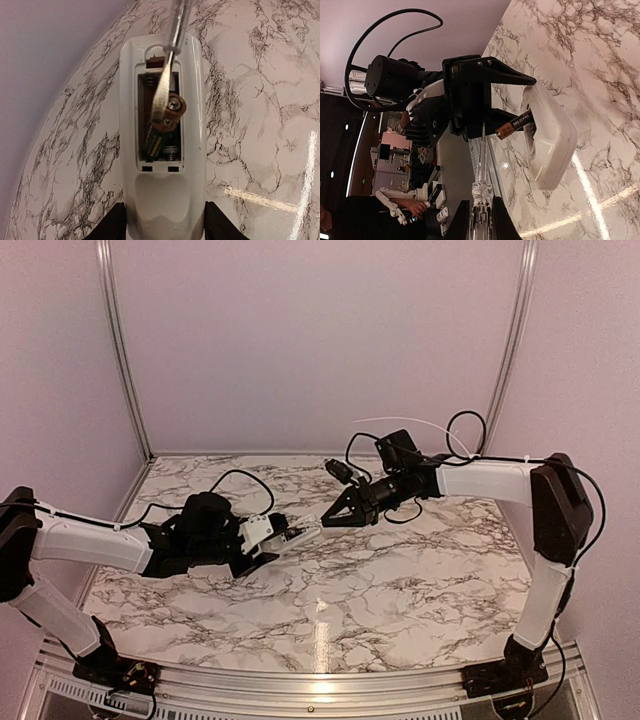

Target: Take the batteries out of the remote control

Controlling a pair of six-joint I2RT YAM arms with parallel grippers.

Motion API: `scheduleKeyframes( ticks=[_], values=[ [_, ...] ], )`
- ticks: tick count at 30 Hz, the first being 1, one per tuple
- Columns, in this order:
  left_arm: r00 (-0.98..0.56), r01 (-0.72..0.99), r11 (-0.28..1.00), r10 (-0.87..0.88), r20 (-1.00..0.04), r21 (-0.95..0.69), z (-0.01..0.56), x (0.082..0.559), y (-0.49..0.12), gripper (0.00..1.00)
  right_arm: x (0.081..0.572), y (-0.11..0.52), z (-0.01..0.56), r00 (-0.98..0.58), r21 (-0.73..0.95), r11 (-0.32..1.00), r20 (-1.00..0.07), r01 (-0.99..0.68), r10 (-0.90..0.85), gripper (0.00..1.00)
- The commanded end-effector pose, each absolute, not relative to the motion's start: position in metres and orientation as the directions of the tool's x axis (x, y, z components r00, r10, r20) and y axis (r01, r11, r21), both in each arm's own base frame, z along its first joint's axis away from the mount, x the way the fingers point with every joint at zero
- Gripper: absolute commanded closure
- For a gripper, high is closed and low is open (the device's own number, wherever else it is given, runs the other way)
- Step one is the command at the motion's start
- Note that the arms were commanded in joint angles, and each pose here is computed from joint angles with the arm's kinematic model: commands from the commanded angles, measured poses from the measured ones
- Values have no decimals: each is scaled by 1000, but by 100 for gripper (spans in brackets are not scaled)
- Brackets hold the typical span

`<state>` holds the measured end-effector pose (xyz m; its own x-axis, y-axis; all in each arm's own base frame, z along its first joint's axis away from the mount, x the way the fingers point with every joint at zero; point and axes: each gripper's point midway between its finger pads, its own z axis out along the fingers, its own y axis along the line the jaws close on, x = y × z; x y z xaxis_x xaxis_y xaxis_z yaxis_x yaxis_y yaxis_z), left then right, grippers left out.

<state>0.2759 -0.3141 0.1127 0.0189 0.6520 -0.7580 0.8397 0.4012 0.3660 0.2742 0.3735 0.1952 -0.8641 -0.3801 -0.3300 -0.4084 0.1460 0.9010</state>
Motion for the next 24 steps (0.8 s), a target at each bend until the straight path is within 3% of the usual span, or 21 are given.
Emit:
scheduleKeyframes(
  ticks=[1, 16, 24],
  values=[
    [117, 831, 386, 581, -805, 400, 137, 279, -334, 93, 255, 378, 217, -814, 893, 39, -390, -448, -431, 100],
    [81, 823, 413, 596, -799, 391, 133, 284, -331, 93, 259, 375, 220, -806, 864, 107, -407, -493, -429, 100],
    [54, 819, 430, 600, -798, 379, 133, 288, -331, 93, 278, 377, 241, -800, 804, 185, -478, -565, -363, 100]
  ],
)
